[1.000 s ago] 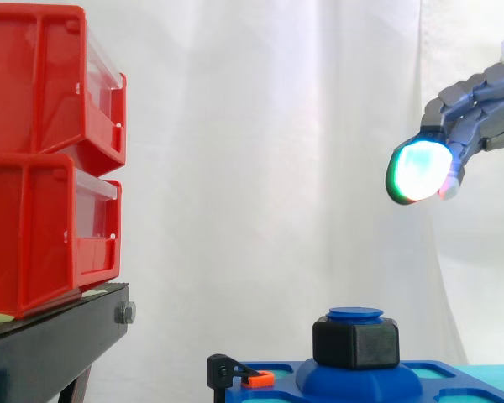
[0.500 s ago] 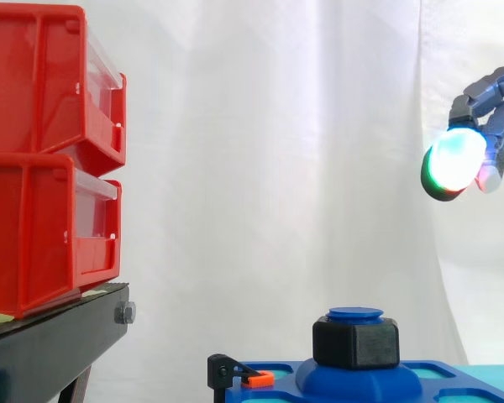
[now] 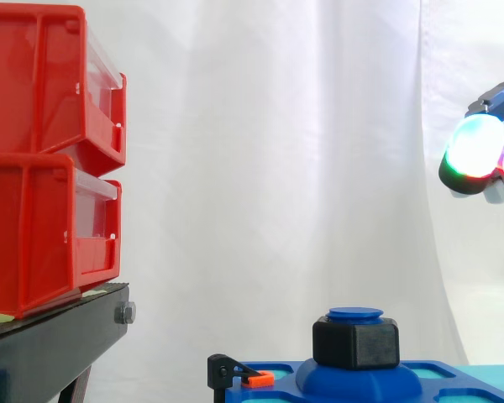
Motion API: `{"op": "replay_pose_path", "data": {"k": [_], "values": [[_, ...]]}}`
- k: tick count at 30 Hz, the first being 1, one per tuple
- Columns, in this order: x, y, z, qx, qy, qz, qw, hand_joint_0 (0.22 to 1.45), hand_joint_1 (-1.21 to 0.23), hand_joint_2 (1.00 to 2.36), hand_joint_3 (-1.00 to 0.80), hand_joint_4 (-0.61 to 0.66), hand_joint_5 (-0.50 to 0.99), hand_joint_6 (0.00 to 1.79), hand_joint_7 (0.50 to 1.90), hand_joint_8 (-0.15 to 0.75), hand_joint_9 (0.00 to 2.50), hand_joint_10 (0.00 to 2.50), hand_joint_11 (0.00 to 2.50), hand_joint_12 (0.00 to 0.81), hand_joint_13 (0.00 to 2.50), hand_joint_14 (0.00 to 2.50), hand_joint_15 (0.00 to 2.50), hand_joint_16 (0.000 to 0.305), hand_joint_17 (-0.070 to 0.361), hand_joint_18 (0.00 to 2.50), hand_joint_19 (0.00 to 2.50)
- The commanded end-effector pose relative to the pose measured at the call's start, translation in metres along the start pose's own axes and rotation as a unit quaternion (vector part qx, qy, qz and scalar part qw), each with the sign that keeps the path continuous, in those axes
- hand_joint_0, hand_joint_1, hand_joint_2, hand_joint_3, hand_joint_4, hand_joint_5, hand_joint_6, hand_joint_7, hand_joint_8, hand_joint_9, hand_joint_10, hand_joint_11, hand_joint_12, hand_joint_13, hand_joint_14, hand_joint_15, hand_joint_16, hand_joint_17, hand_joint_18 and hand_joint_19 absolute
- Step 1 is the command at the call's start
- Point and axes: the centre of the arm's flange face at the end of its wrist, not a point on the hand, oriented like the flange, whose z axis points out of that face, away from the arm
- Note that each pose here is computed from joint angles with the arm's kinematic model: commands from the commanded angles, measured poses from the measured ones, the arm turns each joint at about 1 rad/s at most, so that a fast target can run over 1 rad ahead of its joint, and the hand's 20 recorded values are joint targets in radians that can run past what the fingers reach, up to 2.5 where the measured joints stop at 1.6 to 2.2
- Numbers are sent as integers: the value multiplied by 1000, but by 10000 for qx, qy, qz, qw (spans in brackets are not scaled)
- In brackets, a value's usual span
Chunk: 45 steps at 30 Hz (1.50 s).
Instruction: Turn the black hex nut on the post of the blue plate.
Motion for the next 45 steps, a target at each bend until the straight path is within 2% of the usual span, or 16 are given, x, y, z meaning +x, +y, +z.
{"op": "replay_pose_path", "data": {"k": [1, 2, 3, 4, 6, 7, 8, 9, 10, 12, 19, 21, 27, 28, 31, 45], "values": [[2, 0, 0, 13, 0, 1098, 9940, 501, -541, 1000, -500, 389, -108, 505, 1062, 147, 180, 663, 197, 172, 96, 5, 185, 35, 78, 26, 119], [2, 0, 0, 20, 2, 1240, 9923, 515, -569, 1000, -500, 341, -102, 505, 1080, 146, 197, 603, 231, 167, 97, 4, 186, 34, 76, 28, 112], [2, 0, -1, 39, 7, 1434, 9897, 523, -578, 1000, -500, 339, -101, 505, 1080, 150, 212, 564, 259, 166, 102, 4, 196, 33, 75, 28, 107], [3, -1, -1, 51, 18, 1489, 9888, 541, -593, 1000, -500, 330, -99, 505, 1085, 151, 229, 515, 300, 161, 104, 4, 201, 32, 73, 30, 106], [11, -19, -4, 209, 85, 1636, 9863, 551, -594, 1000, -500, 319, -99, 506, 1090, 150, 237, 490, 321, 158, 106, 5, 206, 32, 72, 30, 116], [11, -19, -4, 209, 85, 1636, 9863, 555, -596, 1000, -500, 329, -98, 505, 1084, 151, 242, 480, 326, 158, 106, 4, 199, 32, 72, 29, 120], [14, -25, -3, 221, 93, 1734, 9846, 559, -597, 1000, -499, 310, -98, 506, 1092, 149, 246, 470, 330, 157, 106, 5, 198, 32, 71, 30, 110], [17, -28, -2, 156, 91, 1902, 9816, 559, -597, 1000, -496, 319, -98, 505, 1092, 148, 246, 474, 334, 157, 106, 4, 198, 32, 71, 30, 110], [18, -27, -1, 99, 86, 1999, 9797, 559, -592, 1000, -495, 317, -98, 506, 1090, 146, 246, 476, 342, 157, 107, 4, 194, 31, 71, 29, 108], [19, -27, 1, 44, 74, 2053, 9787, 559, -586, 1000, -498, 311, -99, 506, 1095, 146, 248, 475, 331, 157, 106, 4, 194, 32, 71, 31, 110], [18, -27, 1, 43, 43, 2056, 9786, 547, -571, 1000, -500, 326, -99, 505, 1091, 146, 243, 510, 328, 160, 106, 4, 189, 32, 72, 31, 116], [19, -27, 1, 42, 51, 2026, 9792, 544, -569, 1000, -500, 316, -99, 506, 1096, 144, 243, 515, 315, 162, 105, 4, 189, 32, 72, 32, 116], [19, -27, 1, 48, 84, 1839, 9829, 542, -562, 1000, -500, 315, -98, 505, 1097, 140, 242, 497, 321, 163, 100, 3, 174, 32, 73, 29, 116], [19, -26, 0, 39, 91, 1759, 9844, 542, -562, 1000, -500, 317, -98, 506, 1095, 139, 240, 496, 331, 163, 100, 4, 174, 32, 73, 30, 117], [18, -26, 0, 29, 65, 1697, 9855, 542, -559, 1000, -500, 310, -99, 506, 1099, 136, 244, 467, 328, 163, 99, 3, 165, 33, 74, 30, 118], [18, -26, 0, 29, 65, 1674, 9859, 540, -553, 1000, -500, 298, -97, 505, 1101, 125, 237, 401, 353, 168, 93, 3, 141, 33, 75, 26, 122]]}}
